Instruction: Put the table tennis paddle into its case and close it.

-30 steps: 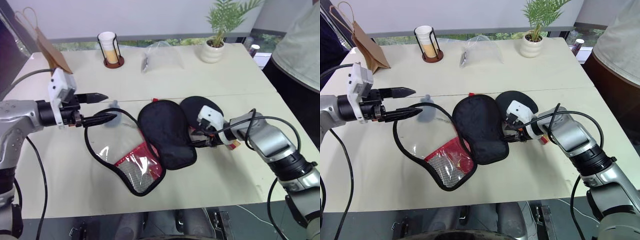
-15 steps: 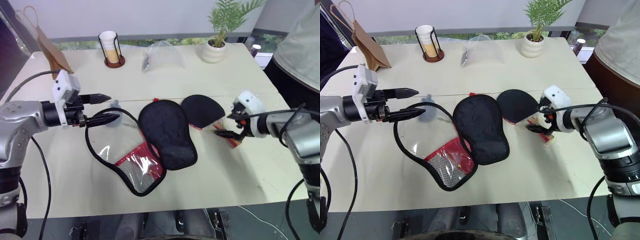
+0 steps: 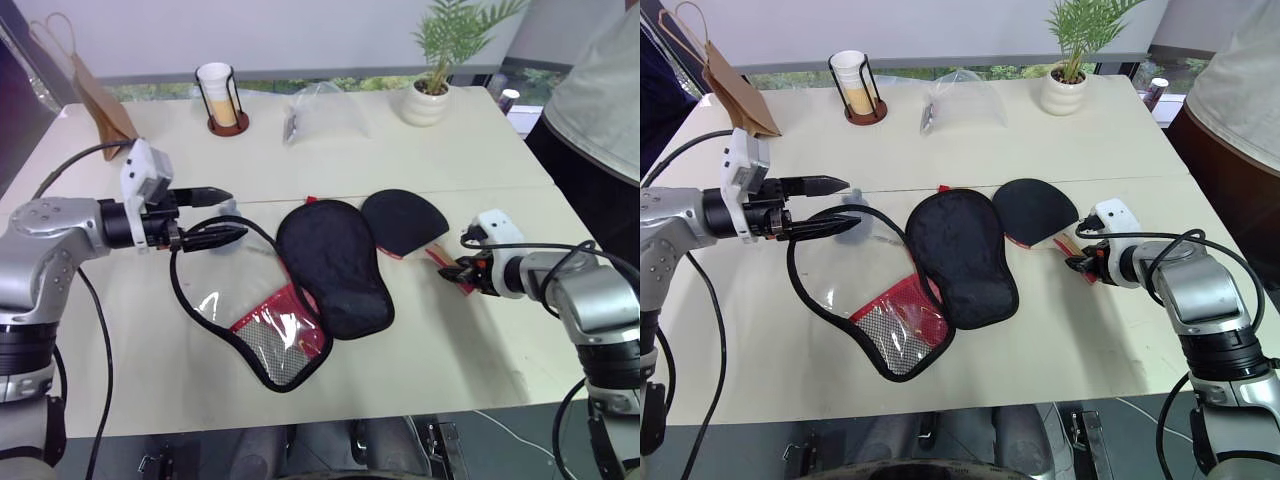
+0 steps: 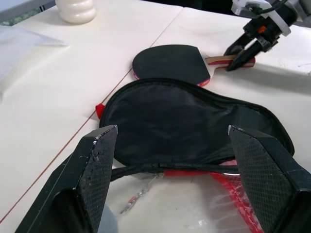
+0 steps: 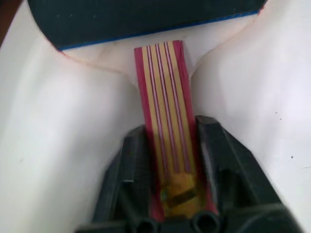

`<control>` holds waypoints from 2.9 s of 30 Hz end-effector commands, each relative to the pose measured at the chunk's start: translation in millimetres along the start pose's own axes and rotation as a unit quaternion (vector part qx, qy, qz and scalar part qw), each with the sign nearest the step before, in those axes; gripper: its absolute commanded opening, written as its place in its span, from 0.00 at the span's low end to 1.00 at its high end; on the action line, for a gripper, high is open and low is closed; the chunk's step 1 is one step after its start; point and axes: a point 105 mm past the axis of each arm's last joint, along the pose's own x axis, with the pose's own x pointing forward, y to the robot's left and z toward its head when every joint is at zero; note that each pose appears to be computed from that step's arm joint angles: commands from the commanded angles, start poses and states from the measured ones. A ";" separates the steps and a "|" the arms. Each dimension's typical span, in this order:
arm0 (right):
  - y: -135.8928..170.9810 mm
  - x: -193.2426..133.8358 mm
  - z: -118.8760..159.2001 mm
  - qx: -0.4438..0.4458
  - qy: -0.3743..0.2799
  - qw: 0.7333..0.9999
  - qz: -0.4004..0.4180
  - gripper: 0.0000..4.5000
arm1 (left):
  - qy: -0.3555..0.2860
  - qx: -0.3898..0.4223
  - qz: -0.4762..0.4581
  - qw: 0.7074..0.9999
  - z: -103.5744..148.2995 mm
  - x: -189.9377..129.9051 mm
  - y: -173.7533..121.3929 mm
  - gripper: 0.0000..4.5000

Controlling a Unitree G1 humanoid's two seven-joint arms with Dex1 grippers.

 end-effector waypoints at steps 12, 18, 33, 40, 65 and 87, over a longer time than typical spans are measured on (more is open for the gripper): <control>-15.7 -44.6 68.9 0.040 -0.096 0.992 -0.067 0.21 | -0.016 0.020 -0.016 1.000 7.2 10.0 1.2 0.84; 37.7 -46.2 83.1 0.034 -0.099 0.994 0.024 0.21 | -0.019 0.021 -0.024 0.999 7.7 15.3 3.4 0.84; 119.1 -23.9 55.1 0.037 -0.063 0.985 0.155 0.21 | -0.018 0.016 -0.048 0.999 4.0 22.1 0.7 0.84; 126.0 -20.3 55.3 0.063 -0.048 0.985 0.152 0.21 | -0.015 0.011 -0.050 0.999 1.3 22.0 -0.9 0.84; 78.3 -62.6 91.0 -0.223 -0.186 0.938 0.192 0.99 | 0.105 0.048 0.012 0.993 -12.6 -59.6 40.5 0.84; 65.9 -70.9 101.8 -0.244 -0.236 0.920 0.195 0.99 | 0.135 0.051 -0.046 0.989 -86.6 -46.1 13.3 0.84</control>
